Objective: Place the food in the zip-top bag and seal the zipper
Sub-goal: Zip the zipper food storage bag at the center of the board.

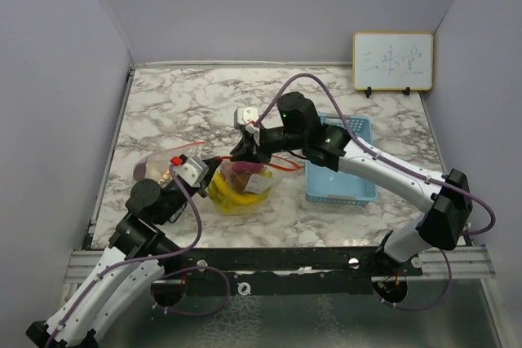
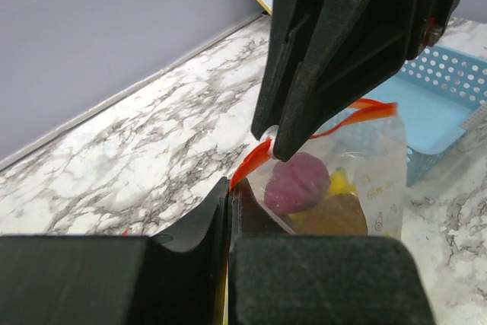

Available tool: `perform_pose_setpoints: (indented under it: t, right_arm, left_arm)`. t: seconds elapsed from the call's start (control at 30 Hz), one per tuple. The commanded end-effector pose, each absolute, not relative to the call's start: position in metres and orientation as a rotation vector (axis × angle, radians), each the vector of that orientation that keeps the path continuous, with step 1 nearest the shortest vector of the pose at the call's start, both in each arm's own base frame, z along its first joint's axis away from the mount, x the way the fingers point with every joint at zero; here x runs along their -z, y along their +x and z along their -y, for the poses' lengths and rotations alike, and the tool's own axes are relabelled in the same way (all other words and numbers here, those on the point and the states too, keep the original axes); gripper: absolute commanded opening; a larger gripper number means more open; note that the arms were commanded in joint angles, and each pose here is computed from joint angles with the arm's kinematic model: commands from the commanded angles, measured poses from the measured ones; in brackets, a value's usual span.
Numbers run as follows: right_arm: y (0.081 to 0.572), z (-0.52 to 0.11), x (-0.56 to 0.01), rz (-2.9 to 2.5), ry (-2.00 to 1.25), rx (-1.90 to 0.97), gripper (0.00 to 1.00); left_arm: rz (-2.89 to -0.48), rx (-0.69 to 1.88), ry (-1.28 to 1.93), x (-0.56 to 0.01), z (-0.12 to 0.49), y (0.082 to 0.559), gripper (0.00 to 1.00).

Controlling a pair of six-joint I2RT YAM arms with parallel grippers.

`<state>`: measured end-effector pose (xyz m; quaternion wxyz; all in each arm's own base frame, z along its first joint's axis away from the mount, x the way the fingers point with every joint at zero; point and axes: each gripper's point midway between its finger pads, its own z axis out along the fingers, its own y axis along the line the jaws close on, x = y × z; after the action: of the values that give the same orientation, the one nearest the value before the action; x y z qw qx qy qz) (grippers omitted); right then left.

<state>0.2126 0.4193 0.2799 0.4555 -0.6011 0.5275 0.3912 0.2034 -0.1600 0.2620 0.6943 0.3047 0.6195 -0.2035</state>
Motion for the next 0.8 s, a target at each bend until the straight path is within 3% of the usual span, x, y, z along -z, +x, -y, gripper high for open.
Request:
perform_pose_setpoints:
  t: [0.0,0.5,0.77]
  right_arm:
    - [0.236,-0.39,-0.252,-1.481,-1.425,-0.822,0.02]
    - [0.267,-0.315,-0.21,-1.789,-1.146,-0.525,0.02]
    - [0.288,-0.287,-0.189,-1.946,-1.011,-0.33,0.02]
  left_arm:
    - [-1.308,0.372,0.512,-0.297,0.135,0.211,0.0]
    - [-1.328,0.046,0.007,-0.311,0.041,0.231,0.0]
    - [-1.328,0.065,0.002,-0.313,0.045,0.235,0.0]
